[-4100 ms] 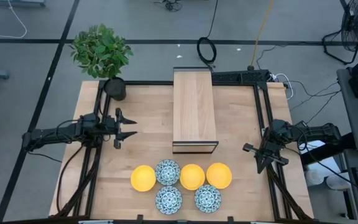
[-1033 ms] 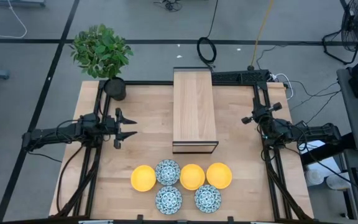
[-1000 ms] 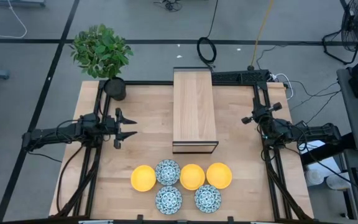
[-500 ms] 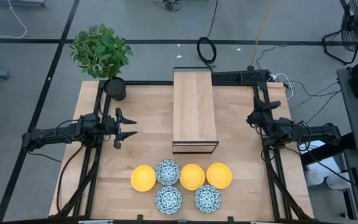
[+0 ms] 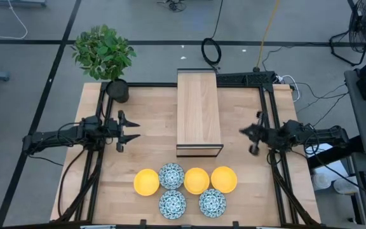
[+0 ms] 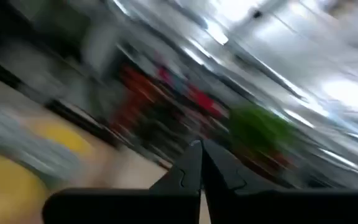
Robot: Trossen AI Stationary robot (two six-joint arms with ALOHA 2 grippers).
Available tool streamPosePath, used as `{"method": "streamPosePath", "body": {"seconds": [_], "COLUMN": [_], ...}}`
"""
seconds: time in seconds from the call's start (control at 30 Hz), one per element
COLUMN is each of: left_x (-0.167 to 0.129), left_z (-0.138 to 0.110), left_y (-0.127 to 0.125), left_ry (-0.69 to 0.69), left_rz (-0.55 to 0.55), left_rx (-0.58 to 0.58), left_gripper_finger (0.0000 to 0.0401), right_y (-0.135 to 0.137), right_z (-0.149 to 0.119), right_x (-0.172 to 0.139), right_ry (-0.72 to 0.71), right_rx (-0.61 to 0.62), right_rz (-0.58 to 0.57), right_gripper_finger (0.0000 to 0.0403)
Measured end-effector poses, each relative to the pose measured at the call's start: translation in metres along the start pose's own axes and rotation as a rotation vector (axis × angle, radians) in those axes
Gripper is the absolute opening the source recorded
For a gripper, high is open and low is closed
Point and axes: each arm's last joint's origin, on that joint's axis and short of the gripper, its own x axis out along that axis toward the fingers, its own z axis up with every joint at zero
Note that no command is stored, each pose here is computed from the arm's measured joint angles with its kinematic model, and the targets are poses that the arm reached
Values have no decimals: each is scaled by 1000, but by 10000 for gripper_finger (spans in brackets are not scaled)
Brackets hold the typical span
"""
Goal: Pick & Place Mini bowls
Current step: Put the right yellow bowl on the shelf
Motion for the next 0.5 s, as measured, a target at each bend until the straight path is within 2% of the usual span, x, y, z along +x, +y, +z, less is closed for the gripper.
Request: {"method": "streamPosePath", "body": {"seconds": [0.07, 0.17, 0.3, 0.43, 0.5], "left_x": [0, 0, 0, 0, 0], "left_z": [0, 0, 0, 0, 0], "left_y": [0, 0, 0, 0, 0], "left_ry": [0, 0, 0, 0, 0], "left_rz": [0, 0, 0, 0, 0], "left_rx": [0, 0, 0, 0, 0], "left_gripper_finger": [214, 214, 214, 214, 214], "right_y": [2, 3, -2, -3, -3], "right_z": [7, 22, 44, 52, 53], "right_x": [-1, -5, -18, -26, -27], "right_ry": [-135, -366, -602, -577, -567], "right_rx": [86, 256, 361, 574, 610], "right_rz": [141, 414, 675, 900, 919], "right_gripper_finger": [0, 0, 0, 0, 0]}}
